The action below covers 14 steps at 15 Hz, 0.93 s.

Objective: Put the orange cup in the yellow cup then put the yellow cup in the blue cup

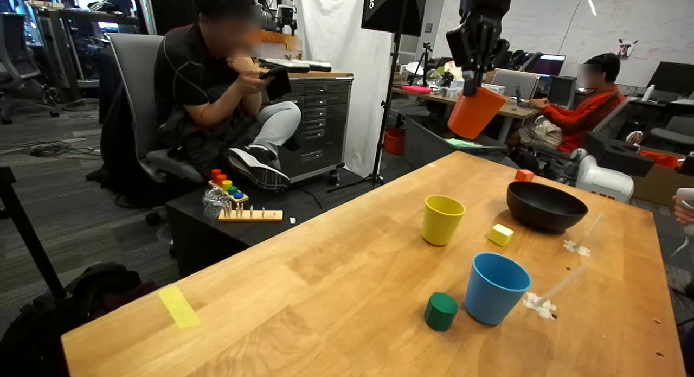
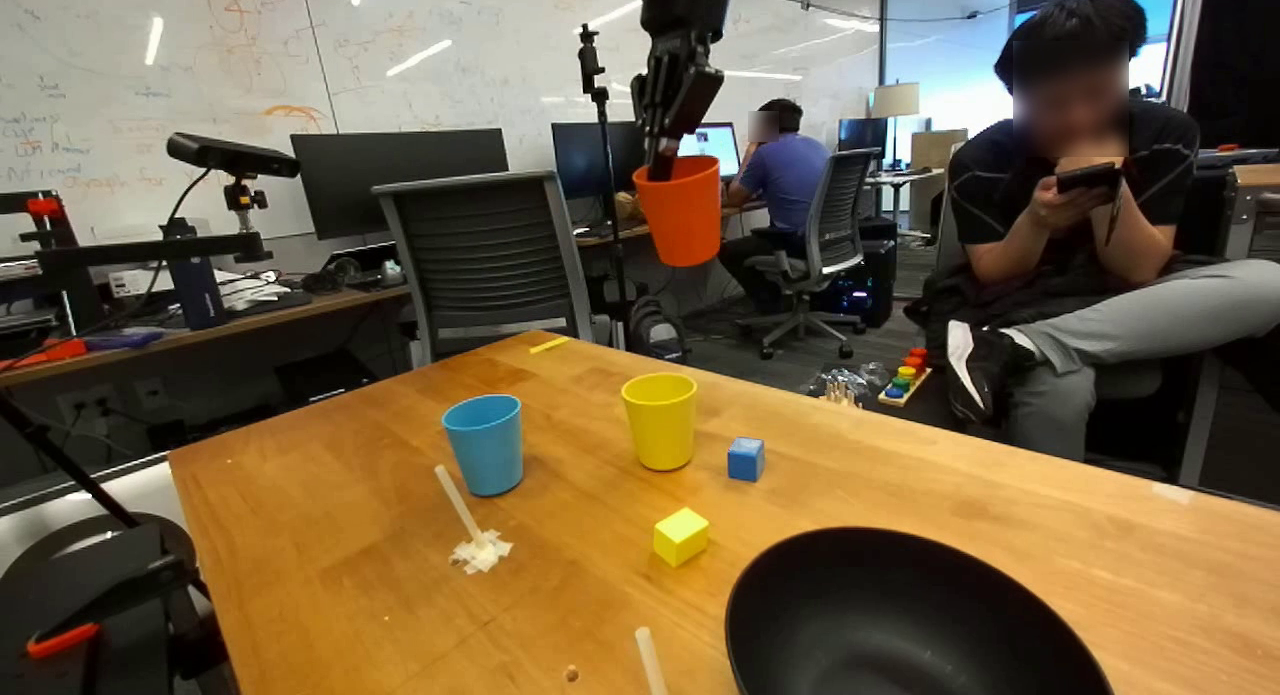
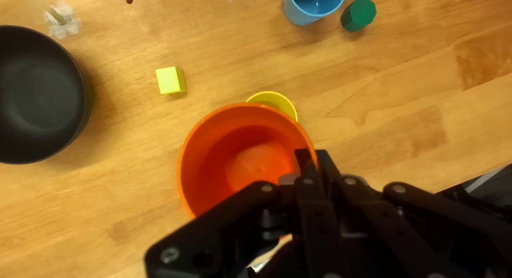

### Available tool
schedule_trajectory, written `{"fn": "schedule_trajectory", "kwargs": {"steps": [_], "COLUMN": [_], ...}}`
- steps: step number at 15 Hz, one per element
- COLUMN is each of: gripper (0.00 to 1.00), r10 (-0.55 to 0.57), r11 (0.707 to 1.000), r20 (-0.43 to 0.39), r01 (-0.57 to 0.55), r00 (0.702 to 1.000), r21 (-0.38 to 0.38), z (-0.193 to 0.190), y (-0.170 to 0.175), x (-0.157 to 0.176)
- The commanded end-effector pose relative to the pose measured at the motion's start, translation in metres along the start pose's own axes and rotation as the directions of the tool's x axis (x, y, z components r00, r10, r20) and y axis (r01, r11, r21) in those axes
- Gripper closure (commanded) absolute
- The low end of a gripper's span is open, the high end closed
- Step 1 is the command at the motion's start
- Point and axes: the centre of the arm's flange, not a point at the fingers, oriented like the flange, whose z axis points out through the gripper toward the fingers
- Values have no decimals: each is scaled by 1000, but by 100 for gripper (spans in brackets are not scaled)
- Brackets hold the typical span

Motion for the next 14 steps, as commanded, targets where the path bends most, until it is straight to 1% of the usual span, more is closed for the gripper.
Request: {"fn": "schedule_trajectory", "kwargs": {"steps": [1, 7, 10, 14], "gripper": [99, 99, 99, 99], "r10": [-2, -36, -37, -30], "r11": [1000, 999, 999, 999], "r20": [21, 80, 122, 149], "r01": [2, 37, 40, 35], "r00": [1000, 996, 992, 988], "r21": [-1, -9, -16, -30], "z": [12, 58, 78, 99], "y": [-10, -18, -19, -16], "x": [9, 8, 8, 10]}}
